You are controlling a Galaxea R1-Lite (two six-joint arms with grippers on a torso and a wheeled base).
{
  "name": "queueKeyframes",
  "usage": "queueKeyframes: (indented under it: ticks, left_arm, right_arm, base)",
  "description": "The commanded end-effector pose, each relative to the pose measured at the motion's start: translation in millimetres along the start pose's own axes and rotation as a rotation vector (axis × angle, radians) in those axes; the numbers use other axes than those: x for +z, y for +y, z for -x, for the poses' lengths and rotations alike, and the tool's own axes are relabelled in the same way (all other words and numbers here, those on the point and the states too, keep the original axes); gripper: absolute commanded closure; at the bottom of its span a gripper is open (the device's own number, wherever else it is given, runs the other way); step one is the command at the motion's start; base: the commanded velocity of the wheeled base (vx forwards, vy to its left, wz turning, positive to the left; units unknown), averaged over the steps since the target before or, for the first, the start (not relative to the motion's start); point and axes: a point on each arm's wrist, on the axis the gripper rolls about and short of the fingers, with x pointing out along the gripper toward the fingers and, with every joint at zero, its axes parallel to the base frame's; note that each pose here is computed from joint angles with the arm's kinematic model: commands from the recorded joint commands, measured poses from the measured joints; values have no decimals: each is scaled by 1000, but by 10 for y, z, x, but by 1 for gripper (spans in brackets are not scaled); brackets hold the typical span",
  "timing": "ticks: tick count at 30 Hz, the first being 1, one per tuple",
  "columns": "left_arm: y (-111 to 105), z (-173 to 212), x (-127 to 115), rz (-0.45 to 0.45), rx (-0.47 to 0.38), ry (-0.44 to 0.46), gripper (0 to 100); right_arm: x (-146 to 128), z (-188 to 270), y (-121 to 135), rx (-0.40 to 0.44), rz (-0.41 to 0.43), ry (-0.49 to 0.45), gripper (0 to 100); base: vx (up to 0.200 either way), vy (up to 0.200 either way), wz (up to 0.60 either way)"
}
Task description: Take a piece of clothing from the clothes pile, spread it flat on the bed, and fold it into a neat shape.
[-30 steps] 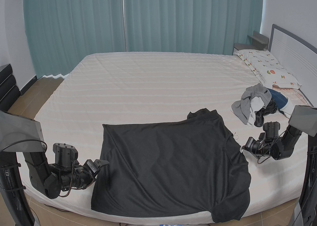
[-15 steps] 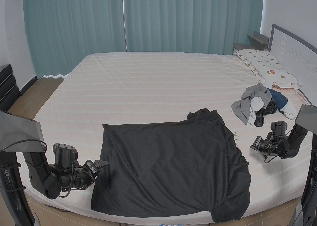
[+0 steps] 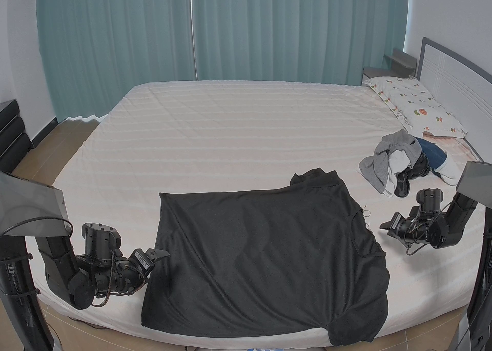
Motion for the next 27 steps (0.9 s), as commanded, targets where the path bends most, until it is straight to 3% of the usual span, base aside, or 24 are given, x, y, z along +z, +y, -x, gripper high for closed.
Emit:
queueKeyframes:
  ticks: [1, 13, 14, 27]
  left_arm:
    - [4, -3, -2, 1, 2, 1, 0]
    - [4, -8, -1, 1, 2, 1, 0]
    - [4, -8, -1, 1, 2, 1, 0]
    - [4, -8, -1, -2, 2, 1, 0]
  right_arm:
    - [-85, -26, 124, 32, 16, 29, 0]
    - [-269, -210, 195, 57, 53, 104, 0]
    - [-258, -220, 202, 58, 52, 101, 100]
    - [-120, -130, -29, 1, -7, 61, 100]
  base:
    - [0, 0, 0]
    - [0, 0, 0]
    - [0, 0, 0]
    - [0, 0, 0]
